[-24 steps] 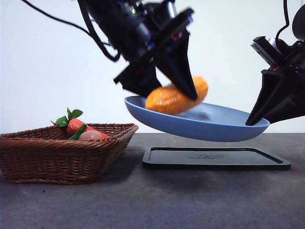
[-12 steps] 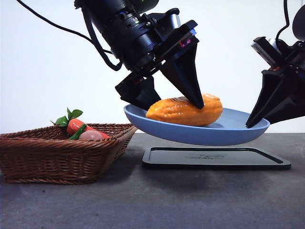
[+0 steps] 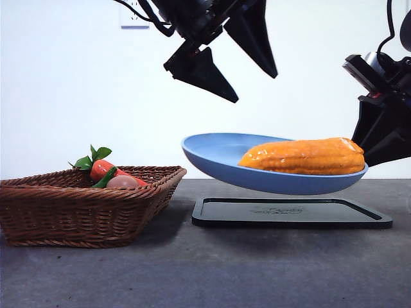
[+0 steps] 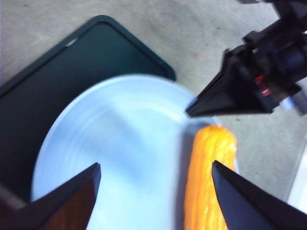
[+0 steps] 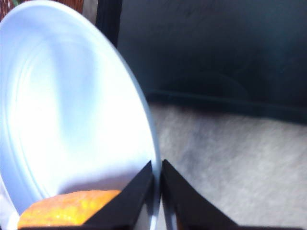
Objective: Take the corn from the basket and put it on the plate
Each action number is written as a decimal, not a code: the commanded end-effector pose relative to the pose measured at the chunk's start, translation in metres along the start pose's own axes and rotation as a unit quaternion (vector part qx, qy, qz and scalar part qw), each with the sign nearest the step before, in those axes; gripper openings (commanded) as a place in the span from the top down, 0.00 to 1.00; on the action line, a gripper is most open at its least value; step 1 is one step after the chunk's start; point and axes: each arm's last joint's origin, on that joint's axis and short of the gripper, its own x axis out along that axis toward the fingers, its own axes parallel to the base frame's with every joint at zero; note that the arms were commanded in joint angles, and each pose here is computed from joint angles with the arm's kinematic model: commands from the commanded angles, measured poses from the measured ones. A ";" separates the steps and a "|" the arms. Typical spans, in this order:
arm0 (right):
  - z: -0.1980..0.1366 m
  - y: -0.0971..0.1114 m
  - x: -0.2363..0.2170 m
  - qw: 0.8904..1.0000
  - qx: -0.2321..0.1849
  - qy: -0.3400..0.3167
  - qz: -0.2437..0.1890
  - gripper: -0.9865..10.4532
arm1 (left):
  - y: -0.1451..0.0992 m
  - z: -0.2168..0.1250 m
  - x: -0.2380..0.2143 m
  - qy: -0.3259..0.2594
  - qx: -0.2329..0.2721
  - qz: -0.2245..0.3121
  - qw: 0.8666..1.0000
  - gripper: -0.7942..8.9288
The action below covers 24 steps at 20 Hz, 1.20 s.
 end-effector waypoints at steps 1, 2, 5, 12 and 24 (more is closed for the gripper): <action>0.012 0.001 -0.005 1.000 0.000 -0.021 0.002 0.91 | 0.001 0.005 -0.003 -0.001 0.003 0.001 1.000 0.53; 0.016 -0.001 -0.007 1.000 0.001 -0.030 -0.004 0.91 | 0.002 0.004 -0.003 0.003 0.001 0.002 1.000 0.53; 0.035 -0.003 -0.012 0.999 0.004 -0.049 -0.016 0.91 | 0.002 0.004 -0.009 0.002 -0.001 0.002 1.000 0.53; 0.088 -0.018 0.012 0.998 0.029 -0.033 -0.034 0.91 | -0.006 0.008 -0.030 -0.023 0.007 0.001 1.000 0.53; 0.105 -0.055 0.056 0.995 0.069 0.015 -0.076 0.91 | -0.008 0.009 -0.036 -0.030 0.003 0.001 1.000 0.53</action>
